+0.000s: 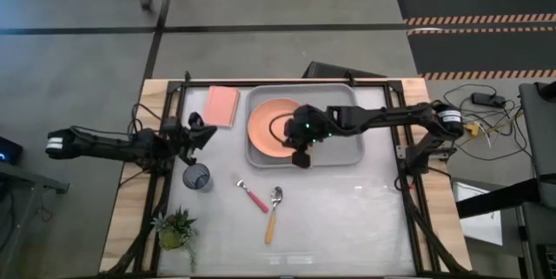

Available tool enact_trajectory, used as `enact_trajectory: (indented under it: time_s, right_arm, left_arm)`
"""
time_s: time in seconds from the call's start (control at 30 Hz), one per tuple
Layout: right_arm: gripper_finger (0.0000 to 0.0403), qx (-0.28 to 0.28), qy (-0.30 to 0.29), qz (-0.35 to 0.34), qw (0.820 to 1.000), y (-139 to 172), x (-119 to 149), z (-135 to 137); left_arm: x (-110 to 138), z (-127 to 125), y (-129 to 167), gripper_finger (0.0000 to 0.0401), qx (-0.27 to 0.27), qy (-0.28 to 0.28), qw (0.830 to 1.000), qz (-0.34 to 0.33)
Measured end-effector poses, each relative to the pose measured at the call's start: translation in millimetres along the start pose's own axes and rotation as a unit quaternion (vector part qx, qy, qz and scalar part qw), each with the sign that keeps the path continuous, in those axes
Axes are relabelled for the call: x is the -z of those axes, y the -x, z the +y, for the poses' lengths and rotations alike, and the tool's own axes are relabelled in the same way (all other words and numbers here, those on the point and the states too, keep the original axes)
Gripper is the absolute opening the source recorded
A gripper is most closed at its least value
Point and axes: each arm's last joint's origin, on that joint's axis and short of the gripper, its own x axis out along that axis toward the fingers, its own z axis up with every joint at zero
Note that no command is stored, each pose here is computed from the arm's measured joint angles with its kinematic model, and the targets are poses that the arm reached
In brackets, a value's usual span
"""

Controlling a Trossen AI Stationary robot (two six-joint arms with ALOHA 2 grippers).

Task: Pick and place plate/cup/fork/spoon on tray
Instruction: Put the yellow spoon on the gray tray to the right of the orange plate

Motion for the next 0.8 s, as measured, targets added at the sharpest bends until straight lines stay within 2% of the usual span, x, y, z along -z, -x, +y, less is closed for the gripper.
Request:
enact_trajectory:
  time_s: [0.2, 0.47, 0.67, 0.8]
  right_arm:
    - [0.0009, -0.055, -0.076, 0.027, 0.995, -2.3, 5.8, 39.9]
    - [0.0009, -0.101, -0.206, 0.054, 0.972, -1.6, 7.7, 96.8]
    - [0.0009, -0.039, -0.275, 0.069, 0.958, -14.2, 16.2, 109.8]
    - [0.0009, -0.011, -0.290, 0.093, 0.952, -30.3, 25.1, 112.3]
  left_arm:
    - [-1.7, -0.7, 0.0, 0.0000, 0.003, 0.000, 1.000, -0.008]
    - [-15.2, -4.8, 3.8, 0.0000, 0.022, -0.010, 0.998, -0.062]
    - [-25.6, -7.7, 8.3, 0.0000, 0.032, -0.042, 0.993, -0.107]
    - [-30.5, -8.8, 11.4, 0.0000, 0.037, -0.043, 0.990, -0.126]
